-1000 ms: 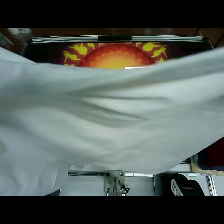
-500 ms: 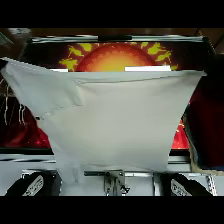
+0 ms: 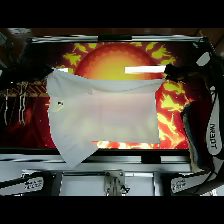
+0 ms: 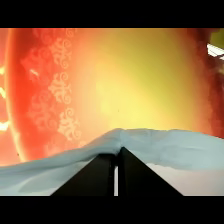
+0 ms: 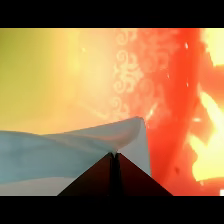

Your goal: Fold the shirts.

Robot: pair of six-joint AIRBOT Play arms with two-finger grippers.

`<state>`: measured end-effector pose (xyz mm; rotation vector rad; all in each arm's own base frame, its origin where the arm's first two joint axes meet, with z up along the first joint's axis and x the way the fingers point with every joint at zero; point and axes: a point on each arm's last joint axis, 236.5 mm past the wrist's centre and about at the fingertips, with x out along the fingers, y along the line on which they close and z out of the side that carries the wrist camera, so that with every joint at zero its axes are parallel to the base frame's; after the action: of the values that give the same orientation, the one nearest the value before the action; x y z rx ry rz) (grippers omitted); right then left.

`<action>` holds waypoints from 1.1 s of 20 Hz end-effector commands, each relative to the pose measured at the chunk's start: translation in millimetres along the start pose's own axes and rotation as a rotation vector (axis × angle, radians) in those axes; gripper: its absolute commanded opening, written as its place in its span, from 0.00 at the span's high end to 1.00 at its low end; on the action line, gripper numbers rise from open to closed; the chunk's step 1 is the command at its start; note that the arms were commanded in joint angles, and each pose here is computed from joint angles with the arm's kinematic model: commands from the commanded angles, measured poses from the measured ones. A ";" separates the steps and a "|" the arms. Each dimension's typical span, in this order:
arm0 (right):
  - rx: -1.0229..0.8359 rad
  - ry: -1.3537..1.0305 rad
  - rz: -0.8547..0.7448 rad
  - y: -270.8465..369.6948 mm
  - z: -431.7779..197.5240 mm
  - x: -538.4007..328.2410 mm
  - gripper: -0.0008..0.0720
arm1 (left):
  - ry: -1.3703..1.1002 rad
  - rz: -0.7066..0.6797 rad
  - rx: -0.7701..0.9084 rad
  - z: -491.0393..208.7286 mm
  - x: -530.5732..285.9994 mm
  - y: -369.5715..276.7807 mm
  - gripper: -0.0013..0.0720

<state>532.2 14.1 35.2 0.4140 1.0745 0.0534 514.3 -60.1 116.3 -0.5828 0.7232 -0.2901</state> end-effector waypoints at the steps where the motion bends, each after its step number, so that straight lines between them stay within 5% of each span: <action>1: 0.049 0.004 0.016 -8.7 0.4 40.9 0.92 | 0.053 0.022 -0.006 -23.8 47.4 24.9 0.94; 13: 0.065 -0.186 0.050 1.1 46.4 39.7 0.92 | -0.066 0.103 -0.058 21.0 36.3 78.8 0.94; 22: -0.130 -0.143 -0.039 27.0 21.1 75.2 0.92 | 0.020 0.130 -0.099 -9.7 66.1 111.4 0.94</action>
<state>588.3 47.1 -4.8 0.3348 0.9383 0.0609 559.3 -5.9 22.1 -0.6233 0.7780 -0.1483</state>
